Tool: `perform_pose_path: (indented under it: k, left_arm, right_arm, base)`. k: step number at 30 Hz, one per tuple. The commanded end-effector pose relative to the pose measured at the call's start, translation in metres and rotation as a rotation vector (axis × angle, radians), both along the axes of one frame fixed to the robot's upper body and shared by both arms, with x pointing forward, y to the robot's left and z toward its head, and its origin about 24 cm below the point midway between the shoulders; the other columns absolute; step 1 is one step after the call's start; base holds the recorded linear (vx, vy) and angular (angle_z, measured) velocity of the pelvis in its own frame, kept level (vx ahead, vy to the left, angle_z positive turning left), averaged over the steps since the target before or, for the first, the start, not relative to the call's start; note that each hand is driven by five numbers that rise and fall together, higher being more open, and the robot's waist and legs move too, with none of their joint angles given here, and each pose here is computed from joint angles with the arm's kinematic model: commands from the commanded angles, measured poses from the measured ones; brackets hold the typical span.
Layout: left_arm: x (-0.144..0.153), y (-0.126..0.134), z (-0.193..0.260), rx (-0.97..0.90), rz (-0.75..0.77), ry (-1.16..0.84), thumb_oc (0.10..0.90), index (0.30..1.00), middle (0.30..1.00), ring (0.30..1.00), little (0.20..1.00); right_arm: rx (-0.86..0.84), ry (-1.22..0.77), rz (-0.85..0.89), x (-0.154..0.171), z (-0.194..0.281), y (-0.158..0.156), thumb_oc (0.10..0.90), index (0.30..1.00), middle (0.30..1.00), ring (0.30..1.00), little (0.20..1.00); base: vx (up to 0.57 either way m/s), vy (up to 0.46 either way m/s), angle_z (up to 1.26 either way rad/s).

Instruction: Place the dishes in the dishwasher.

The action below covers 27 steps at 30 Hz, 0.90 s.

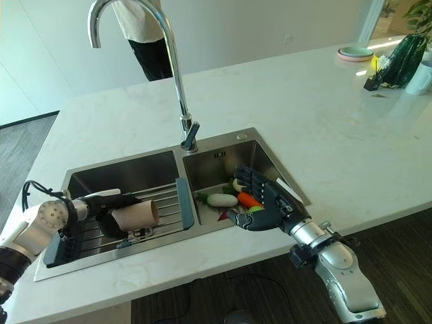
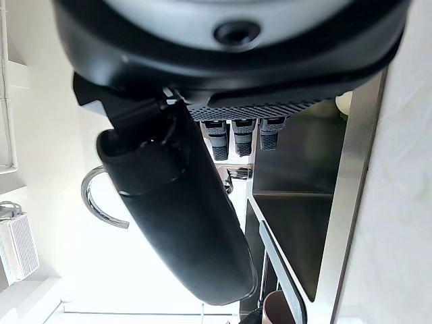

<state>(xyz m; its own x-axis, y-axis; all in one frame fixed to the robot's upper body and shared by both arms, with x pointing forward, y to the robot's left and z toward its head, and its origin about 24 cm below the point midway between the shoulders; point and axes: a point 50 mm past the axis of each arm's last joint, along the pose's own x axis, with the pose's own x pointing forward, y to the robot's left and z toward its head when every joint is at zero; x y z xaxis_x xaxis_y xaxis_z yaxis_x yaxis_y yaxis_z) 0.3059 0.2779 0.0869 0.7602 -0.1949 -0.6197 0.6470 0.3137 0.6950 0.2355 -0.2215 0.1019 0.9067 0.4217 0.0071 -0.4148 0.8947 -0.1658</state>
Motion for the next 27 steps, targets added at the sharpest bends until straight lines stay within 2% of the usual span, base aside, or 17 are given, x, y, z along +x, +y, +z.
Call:
perform_pose_path:
  k: [1, 10, 11, 12, 13, 15, 21, 27]
  left_arm:
    - [0.017, 0.001, 0.037, 0.046, -0.017, -0.144, 0.800, 0.900, 0.900, 0.900, 0.900]
    - [0.014, 0.004, 0.021, 0.102, -0.003, -0.068, 0.800, 0.900, 0.900, 0.900, 0.900]
    - [0.013, 0.003, 0.018, 0.121, -0.018, -0.043, 0.722, 0.782, 0.782, 0.782, 0.782]
    - [0.012, 0.004, 0.016, 0.138, -0.018, -0.031, 0.623, 0.634, 0.634, 0.634, 0.634]
    - [0.012, 0.004, 0.016, 0.143, -0.018, -0.029, 0.579, 0.568, 0.568, 0.568, 0.568]
    - [0.011, 0.005, 0.014, 0.159, -0.021, -0.027, 0.400, 0.300, 0.300, 0.300, 0.300]
    - [0.013, -0.003, 0.013, 0.083, -0.018, -0.062, 0.400, 0.300, 0.300, 0.300, 0.300]
    - [0.016, -0.009, 0.032, -0.026, -0.008, -0.223, 0.400, 0.300, 0.300, 0.300, 0.300]
  right_arm:
    - [0.044, -0.299, 0.074, 0.011, 0.055, 0.015, 0.800, 0.900, 0.900, 0.900, 0.900]
    - [0.044, -0.301, 0.080, 0.011, 0.056, 0.016, 0.800, 0.900, 0.900, 0.900, 0.900]
    - [0.043, -0.302, 0.080, 0.011, 0.056, 0.017, 0.800, 0.900, 0.900, 0.900, 0.900]
    - [0.043, -0.301, 0.080, 0.011, 0.056, 0.017, 0.800, 0.900, 0.900, 0.900, 0.900]
    - [0.043, -0.301, 0.080, 0.011, 0.055, 0.017, 0.800, 0.900, 0.900, 0.900, 0.900]
    - [0.042, -0.303, 0.081, 0.011, 0.055, 0.017, 0.800, 0.900, 0.900, 0.900, 0.900]
    - [0.045, -0.306, 0.080, 0.011, 0.056, 0.016, 0.800, 0.900, 0.900, 0.900, 0.900]
    - [0.044, -0.303, 0.075, 0.010, 0.054, 0.014, 0.800, 0.900, 0.900, 0.900, 0.900]
  base:
    - [0.00, 0.000, 0.00]
    - [0.00, 0.000, 0.00]
    - [0.00, 0.000, 0.00]
    - [0.00, 0.000, 0.00]
    - [0.00, 0.000, 0.00]
    - [0.00, 0.000, 0.00]
    - [0.00, 0.000, 0.00]
    - [0.00, 0.000, 0.00]
